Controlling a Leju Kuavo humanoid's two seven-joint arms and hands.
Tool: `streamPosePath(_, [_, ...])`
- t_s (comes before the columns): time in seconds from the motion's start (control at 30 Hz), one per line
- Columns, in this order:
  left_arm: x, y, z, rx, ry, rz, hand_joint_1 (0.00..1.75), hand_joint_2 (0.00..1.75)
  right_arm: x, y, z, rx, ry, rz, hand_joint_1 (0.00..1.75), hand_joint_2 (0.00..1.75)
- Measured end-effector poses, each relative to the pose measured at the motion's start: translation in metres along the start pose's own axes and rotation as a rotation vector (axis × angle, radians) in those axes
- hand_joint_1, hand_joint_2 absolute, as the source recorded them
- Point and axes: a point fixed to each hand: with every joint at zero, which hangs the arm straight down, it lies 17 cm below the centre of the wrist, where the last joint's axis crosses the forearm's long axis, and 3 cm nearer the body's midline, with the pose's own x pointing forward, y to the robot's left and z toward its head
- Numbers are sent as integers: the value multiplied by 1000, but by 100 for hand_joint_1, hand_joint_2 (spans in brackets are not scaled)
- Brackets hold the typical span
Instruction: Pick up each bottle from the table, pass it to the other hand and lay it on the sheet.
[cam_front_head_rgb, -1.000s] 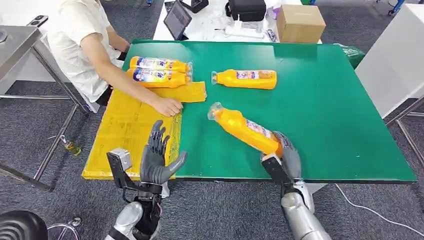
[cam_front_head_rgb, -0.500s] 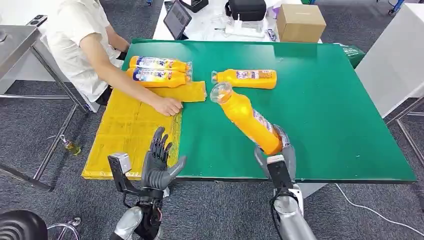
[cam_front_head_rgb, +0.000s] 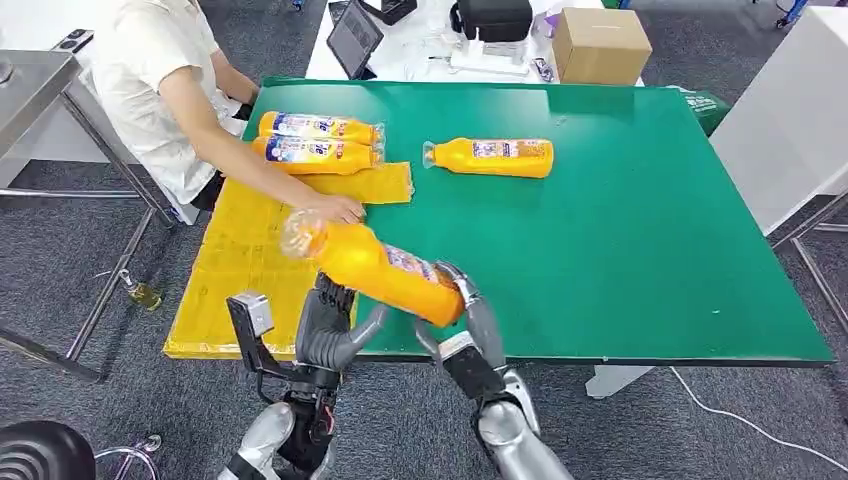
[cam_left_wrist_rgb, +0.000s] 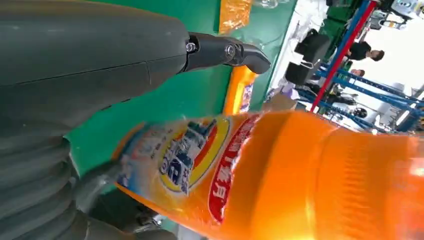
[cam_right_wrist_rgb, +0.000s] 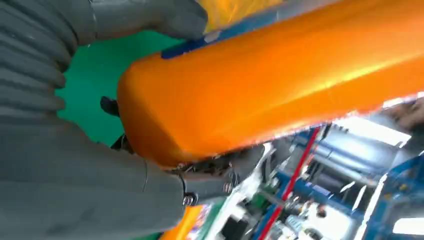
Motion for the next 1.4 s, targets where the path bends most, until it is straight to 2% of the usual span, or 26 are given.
streamPosePath(0.2, [5, -4, -7, -5, -9, 17, 0, 175, 20, 34, -2, 73, -47, -22, 175, 175])
streamPosePath(0.43, [9, -4, -8, -3, -19, 57, 0, 175, 24, 50, -1, 122, -50, -55, 175, 175])
streamPosePath(0.47, [10, -4, -9, -1, -22, 69, 38, 175, 24, 54, 0, 131, -47, -64, 175, 175])
streamPosePath(0.5, [12, -3, -9, 3, -26, 83, 175, 175, 25, 56, -1, 135, -46, -70, 175, 175])
streamPosePath(0.57, [16, -1, -10, 9, -32, 108, 175, 175, 26, 62, -2, 147, -44, -87, 175, 175])
streamPosePath(0.6, [18, 0, -10, 11, -37, 119, 175, 175, 26, 64, -2, 152, -40, -98, 65, 175])
streamPosePath(0.63, [19, 1, -9, 13, -41, 131, 175, 175, 26, 67, -3, 161, -36, -111, 0, 175])
streamPosePath(0.7, [22, 5, -9, 20, -49, 153, 175, 175, 25, 74, -1, 195, -33, -133, 0, 175])
streamPosePath(0.73, [26, 6, -9, 17, -57, 169, 175, 175, 24, 81, 4, 224, -27, -148, 0, 0])
streamPosePath(0.93, [45, 19, -3, 11, -97, 285, 175, 175, 28, 102, 17, 332, -6, -271, 0, 0])
streamPosePath(1.4, [61, 24, 3, 2, -137, 327, 175, 175, 29, 100, 21, 321, 0, -294, 0, 0])
